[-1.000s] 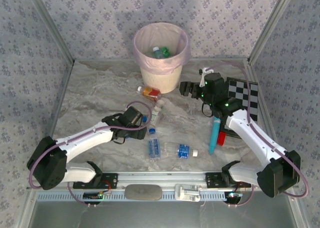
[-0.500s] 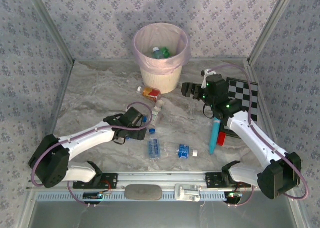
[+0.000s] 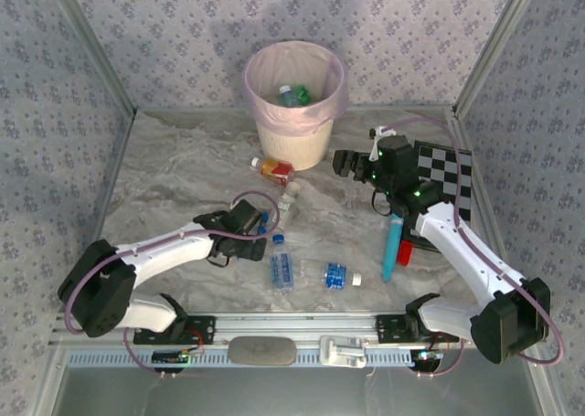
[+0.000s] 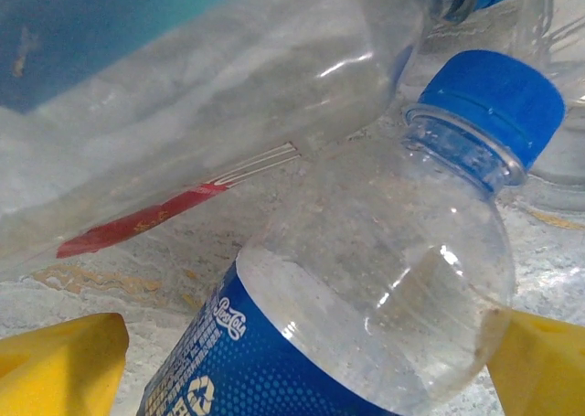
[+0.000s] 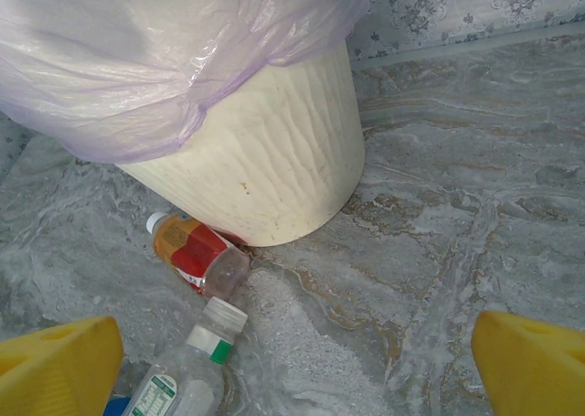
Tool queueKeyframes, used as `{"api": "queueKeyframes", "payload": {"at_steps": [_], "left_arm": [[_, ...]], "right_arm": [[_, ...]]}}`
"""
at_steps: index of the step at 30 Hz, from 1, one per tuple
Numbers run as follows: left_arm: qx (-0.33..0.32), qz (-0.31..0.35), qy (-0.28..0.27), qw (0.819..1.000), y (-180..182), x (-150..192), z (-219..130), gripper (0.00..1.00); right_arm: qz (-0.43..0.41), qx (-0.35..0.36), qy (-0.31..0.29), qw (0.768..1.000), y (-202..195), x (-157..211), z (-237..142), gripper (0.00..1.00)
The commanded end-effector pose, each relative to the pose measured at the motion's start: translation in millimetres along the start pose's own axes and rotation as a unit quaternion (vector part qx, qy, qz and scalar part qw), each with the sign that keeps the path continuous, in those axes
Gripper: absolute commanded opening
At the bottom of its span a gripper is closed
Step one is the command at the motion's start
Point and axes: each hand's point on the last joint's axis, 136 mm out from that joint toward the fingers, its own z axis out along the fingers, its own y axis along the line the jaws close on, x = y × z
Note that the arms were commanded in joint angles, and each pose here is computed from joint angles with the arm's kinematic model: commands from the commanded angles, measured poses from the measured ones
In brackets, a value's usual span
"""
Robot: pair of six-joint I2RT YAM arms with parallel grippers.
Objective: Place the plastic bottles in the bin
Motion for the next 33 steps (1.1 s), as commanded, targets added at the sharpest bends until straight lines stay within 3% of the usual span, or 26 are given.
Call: {"api": "queueKeyframes", "payload": {"at_steps": [1,8,18,24,29,33], "left_arm": [[-0.001,0.006,0.013,1.0,-1.6,7.3,7.4,0.97],[-0.001,0.008,0.02,1.0,-2.8,10.9,12.9,0.89],[0.008,0.017,0.007,1.0,-5.7,4.1,5.0,0.64],[0.022,0.012,-0.011,1.0,-9.4,-5.0,-6.2,0.6],[0.043,-0.007,-0.057,0.997,-12.7,-26.6,-33.2,0.56],[0.061,-0.038,-0.133,0.988,-12.0,-58.6,-68.2,0.54]], "right_arm": [[0.011,0.001,-0.012,1.0,-2.2,-4.7,-4.7,1.0],[0.012,0.002,-0.012,1.0,-3.0,-4.9,-4.6,1.0],[0.014,0.001,-0.01,1.0,-4.1,-4.7,-2.3,1.0],[0.016,0.002,-0.01,1.0,-4.9,-4.6,-1.4,1.0],[0.019,0.001,-0.006,1.0,-5.0,-3.0,0.1,1.0],[0.022,0.0,-0.007,1.0,-5.8,-1.3,1.4,1.0]]}}
